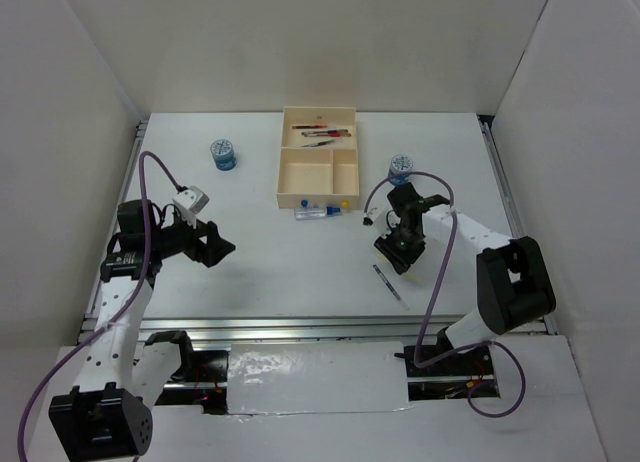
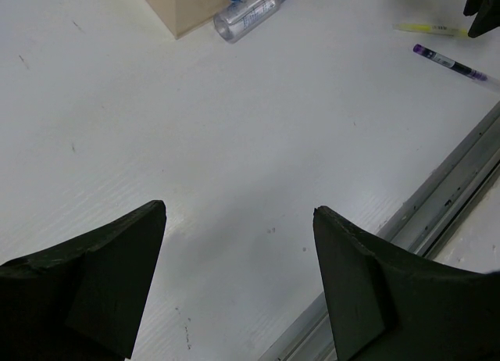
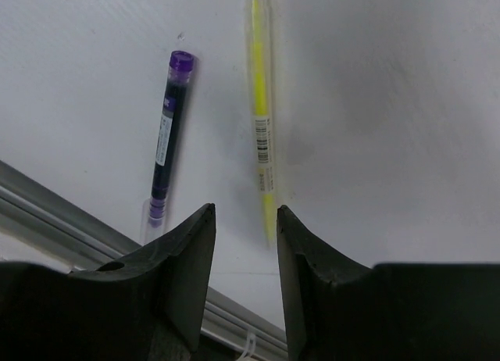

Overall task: Sort the stationery into containers
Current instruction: Pick up the pen from the center of the board.

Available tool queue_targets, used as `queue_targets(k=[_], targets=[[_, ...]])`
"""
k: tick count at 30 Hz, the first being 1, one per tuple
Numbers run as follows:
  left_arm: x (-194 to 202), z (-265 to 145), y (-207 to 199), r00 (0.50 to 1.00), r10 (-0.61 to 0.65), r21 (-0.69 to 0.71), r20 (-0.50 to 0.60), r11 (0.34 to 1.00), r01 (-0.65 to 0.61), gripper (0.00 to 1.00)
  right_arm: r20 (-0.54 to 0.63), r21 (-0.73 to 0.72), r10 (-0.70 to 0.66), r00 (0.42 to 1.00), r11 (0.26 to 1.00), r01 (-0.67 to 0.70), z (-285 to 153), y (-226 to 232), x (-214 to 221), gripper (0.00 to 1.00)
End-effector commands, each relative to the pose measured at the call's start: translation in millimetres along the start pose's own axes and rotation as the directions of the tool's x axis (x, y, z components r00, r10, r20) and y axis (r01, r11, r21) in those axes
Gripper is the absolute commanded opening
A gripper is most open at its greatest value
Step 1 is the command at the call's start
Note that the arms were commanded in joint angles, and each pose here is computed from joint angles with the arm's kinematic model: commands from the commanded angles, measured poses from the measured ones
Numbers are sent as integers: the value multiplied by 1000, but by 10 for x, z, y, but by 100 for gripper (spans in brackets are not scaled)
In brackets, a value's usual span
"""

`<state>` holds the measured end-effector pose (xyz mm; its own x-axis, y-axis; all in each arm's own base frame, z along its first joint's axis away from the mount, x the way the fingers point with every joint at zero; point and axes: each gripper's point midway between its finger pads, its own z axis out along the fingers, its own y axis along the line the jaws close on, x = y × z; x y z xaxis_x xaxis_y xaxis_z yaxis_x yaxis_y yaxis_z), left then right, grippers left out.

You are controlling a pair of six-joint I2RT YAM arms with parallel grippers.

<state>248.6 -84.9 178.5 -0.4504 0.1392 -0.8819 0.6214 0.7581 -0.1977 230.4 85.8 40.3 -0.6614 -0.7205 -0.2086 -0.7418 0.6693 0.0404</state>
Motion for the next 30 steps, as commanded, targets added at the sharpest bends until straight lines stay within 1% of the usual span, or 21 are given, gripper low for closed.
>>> queue_targets(k=[1,12,15,18,19,20,22,23,25,26,27,28,29,30], targets=[[-63,7,0,999,51,13,17,999,-52,88,45,33,-40,998,999,39,54,-84,-168,45],[-90,25,7,998,50,20,23,999,-51,88,-20,32,-66,998,997,66,283,-156,-150,44],[-85,34,20,998,52,20,21,998,-53,88,-55,2,-77,995,997,78,374,-133,-94,40],[-72,38,44,998,56,13,14,998,-56,88,-57,-22,-100,993,995,99,367,-106,-95,24],[-71,38,45,998,57,12,14,998,-57,88,-46,-26,-118,992,993,116,336,-101,-133,13],[-72,36,43,998,57,13,13,998,-58,89,-43,-27,-124,991,992,123,301,-91,-147,10],[-79,21,39,998,62,9,14,998,-62,88,-15,1,-157,987,988,157,119,-106,-225,2],[-91,17,27,998,63,10,22,998,-63,88,15,41,-199,980,979,198,-58,-130,-319,1],[-100,18,17,998,60,12,29,998,-61,88,56,106,-262,964,961,255,-274,-174,-461,0],[-131,20,16,998,55,13,41,998,-56,88,94,163,-302,949,945,285,-450,-206,-567,0],[-123,32,15,998,46,17,40,999,-46,88,104,248,-364,926,911,330,-639,-314,-728,0],[-125,46,11,999,32,25,42,999,-33,89,112,299,-411,905,882,364,-760,-323,-853,0],[-151,56,18,998,32,27,50,999,-33,88,150,371,-457,877,848,378,-971,-375,-1076,0],[-163,63,20,998,27,30,52,999,-29,88,137,430,-507,851,804,410,-1096,-458,-1191,0]])
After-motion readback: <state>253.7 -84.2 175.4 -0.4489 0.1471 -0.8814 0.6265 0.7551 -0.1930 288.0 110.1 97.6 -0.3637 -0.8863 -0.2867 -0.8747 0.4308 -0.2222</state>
